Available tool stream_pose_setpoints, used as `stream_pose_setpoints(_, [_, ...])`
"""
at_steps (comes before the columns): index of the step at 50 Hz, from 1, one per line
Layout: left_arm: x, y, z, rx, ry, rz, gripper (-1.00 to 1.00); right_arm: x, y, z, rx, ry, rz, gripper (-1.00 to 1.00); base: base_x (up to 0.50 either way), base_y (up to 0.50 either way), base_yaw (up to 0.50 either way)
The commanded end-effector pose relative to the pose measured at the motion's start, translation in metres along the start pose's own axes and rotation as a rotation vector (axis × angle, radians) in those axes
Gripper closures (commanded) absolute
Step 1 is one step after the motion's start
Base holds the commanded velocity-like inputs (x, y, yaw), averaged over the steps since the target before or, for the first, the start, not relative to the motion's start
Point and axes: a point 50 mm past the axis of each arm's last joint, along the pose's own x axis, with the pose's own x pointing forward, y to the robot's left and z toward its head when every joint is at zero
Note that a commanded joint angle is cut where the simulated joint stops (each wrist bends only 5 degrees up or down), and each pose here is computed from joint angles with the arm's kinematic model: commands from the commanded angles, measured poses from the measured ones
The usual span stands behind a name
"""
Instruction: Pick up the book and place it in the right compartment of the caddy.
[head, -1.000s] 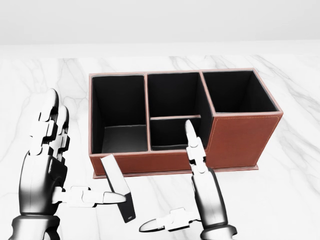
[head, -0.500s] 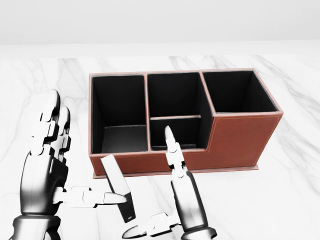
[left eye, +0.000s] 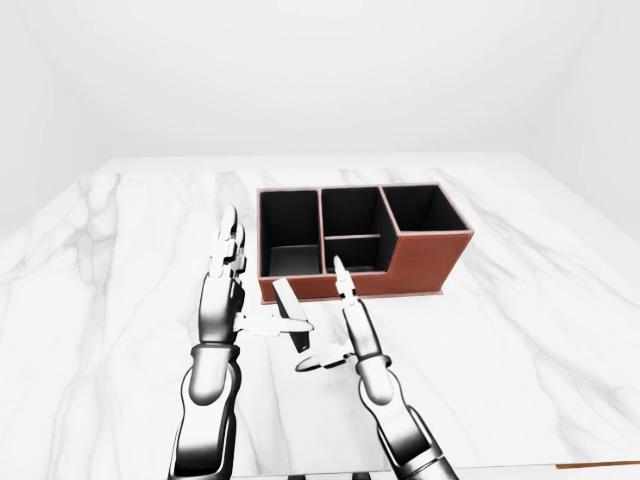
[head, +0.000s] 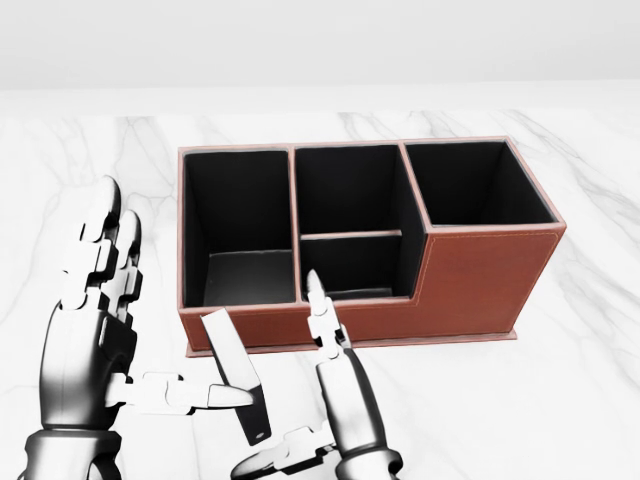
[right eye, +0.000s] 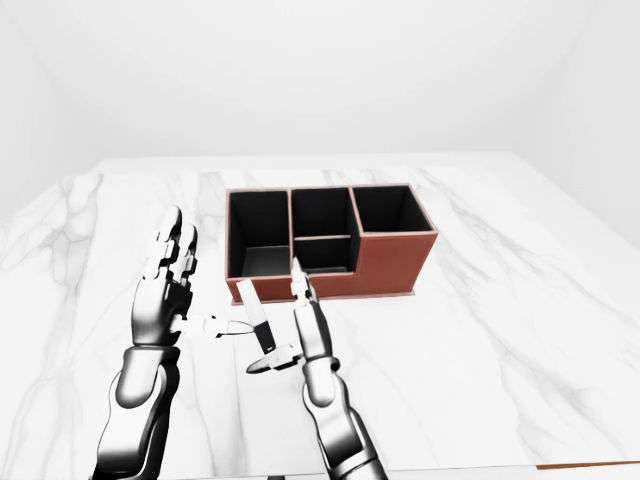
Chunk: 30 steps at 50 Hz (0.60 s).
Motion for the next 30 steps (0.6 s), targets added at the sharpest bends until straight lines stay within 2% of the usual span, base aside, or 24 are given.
stream_pose_setpoints(1, [0.0, 0.0, -0.003, -0.005, 0.011, -0.008, -1.0, 0.006, 0.005, -0.012, -0.017, 0.056, 0.006, -1.0, 0.0, 0.0, 0.0])
stream_pose_setpoints(30, [0.0, 0.0, -0.003, -0.011, 0.011, -0.011, -1.0, 0.008, 0.027, -0.021, -0.062, 0.104, 0.05, -1.0, 0.0, 0.0, 0.0])
